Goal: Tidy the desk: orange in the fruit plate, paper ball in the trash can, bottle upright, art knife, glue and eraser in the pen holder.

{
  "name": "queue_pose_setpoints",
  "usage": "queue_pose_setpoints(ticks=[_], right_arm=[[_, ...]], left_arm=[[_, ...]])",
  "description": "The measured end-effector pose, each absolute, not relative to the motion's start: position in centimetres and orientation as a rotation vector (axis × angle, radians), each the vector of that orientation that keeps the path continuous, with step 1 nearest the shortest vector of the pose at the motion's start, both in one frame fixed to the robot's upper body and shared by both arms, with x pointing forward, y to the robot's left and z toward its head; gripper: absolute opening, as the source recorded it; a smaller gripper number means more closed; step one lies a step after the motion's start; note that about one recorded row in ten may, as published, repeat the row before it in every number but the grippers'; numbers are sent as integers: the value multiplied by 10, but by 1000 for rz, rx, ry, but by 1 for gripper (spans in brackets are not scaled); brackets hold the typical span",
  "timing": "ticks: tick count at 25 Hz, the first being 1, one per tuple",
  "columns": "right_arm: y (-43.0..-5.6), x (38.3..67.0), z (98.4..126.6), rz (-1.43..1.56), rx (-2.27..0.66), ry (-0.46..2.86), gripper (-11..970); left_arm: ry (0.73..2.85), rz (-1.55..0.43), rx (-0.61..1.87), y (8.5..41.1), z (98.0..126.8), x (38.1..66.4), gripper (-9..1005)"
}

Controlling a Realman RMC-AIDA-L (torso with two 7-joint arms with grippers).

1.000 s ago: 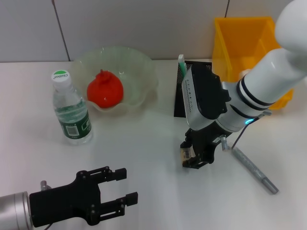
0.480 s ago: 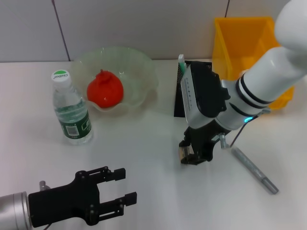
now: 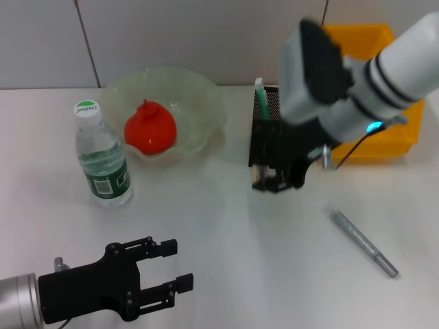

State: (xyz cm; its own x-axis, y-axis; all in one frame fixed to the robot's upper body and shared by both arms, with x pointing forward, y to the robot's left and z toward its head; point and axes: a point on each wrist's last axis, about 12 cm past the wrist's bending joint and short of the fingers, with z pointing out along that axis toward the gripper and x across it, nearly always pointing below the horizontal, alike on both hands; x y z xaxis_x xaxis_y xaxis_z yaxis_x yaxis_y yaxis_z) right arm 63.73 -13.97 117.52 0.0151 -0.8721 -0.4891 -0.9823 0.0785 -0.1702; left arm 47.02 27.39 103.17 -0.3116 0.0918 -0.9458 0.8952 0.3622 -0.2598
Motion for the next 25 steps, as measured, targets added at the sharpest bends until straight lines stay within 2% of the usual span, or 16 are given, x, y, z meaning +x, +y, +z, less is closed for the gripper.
queue_pose_setpoints(ticks=[6,11,15,25], right_arm=[[-160,640,1216,328,-1552,1936,417],[-175,650,1236,264,-1339,2005,441],[-181,656,1235,215,-1256,2051,460],[-172,673,1208,191,-1192,2117,508]], left_arm=[[1678,-1067,892,274,1033,471,674],[1676,-1065,899,274,1034,473,675],[1672,-1066,905,274,1034,474,674],[1669,-1069,905,273,1035,474,675]])
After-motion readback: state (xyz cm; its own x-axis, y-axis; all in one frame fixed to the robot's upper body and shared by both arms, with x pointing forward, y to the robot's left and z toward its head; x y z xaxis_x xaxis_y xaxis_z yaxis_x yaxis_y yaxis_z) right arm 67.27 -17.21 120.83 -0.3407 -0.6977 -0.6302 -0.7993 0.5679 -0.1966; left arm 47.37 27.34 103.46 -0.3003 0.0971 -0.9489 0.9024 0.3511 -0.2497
